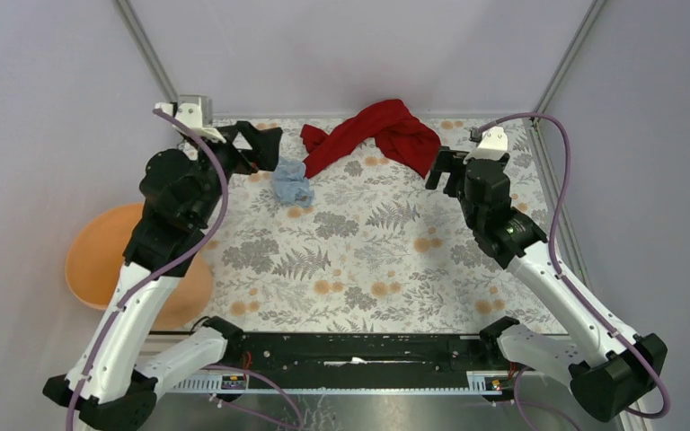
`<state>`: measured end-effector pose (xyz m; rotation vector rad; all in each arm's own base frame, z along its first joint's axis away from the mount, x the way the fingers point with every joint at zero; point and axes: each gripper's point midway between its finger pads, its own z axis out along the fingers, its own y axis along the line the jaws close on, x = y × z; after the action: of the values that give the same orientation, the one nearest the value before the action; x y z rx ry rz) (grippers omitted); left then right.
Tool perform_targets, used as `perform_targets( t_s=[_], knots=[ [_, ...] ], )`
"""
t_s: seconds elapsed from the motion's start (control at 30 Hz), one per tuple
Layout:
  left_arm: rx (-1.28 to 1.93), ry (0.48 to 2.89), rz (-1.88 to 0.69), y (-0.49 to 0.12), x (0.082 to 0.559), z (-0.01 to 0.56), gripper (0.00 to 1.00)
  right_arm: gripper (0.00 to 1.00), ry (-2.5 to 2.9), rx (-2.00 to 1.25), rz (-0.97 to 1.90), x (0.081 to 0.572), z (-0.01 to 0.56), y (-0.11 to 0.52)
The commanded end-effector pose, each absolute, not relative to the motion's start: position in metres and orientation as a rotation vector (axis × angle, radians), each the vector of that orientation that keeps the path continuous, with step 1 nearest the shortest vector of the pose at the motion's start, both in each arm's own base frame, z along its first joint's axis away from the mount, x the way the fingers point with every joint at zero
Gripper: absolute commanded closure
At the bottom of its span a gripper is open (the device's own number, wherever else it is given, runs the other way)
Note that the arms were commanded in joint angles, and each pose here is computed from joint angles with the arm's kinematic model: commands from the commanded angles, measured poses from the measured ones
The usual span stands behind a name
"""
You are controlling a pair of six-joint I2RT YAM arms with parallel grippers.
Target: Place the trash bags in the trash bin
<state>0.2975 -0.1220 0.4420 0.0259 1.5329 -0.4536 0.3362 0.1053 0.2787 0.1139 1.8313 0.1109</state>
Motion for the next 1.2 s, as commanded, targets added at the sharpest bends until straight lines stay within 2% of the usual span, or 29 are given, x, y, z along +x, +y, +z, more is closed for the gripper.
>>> perform_targets(
  t_s=[0.0, 0.3, 0.53, 0.67, 0.87, 1.07, 1.17],
  knots=[
    [0.067, 1.609, -0.447, -0.150, 0.311, 0.415, 0.01, 0.00, 1.757, 0.193, 0.138, 0.345, 0.299, 0.104],
    [0.127, 1.795, -0.478, -0.200, 0.312, 0.355, 0.01, 0.00, 1.787, 0.353, 0.156, 0.358, 0.274, 0.106],
    [0.201, 1.915, -0.436, -0.233, 0.314, 0.305, 0.01, 0.00, 1.886, 0.224, 0.183, 0.363, 0.253, 0.127],
    [0.217, 2.024, -0.372, -0.246, 0.323, 0.262, 0.01, 0.00, 1.792, 0.155, 0.245, 0.376, 0.265, 0.141],
    [0.184, 2.150, -0.156, -0.237, 0.342, 0.209, 0.01, 0.00, 1.790, 0.134, 0.261, 0.404, 0.260, 0.154],
    [0.114, 2.213, 0.058, -0.204, 0.370, 0.183, 0.01, 0.00, 1.833, 0.079, 0.373, 0.408, 0.213, 0.160],
    [0.056, 2.250, 0.085, -0.184, 0.388, 0.171, 0.01, 0.00, 1.860, 0.068, 0.390, 0.405, 0.188, 0.154]
  ],
)
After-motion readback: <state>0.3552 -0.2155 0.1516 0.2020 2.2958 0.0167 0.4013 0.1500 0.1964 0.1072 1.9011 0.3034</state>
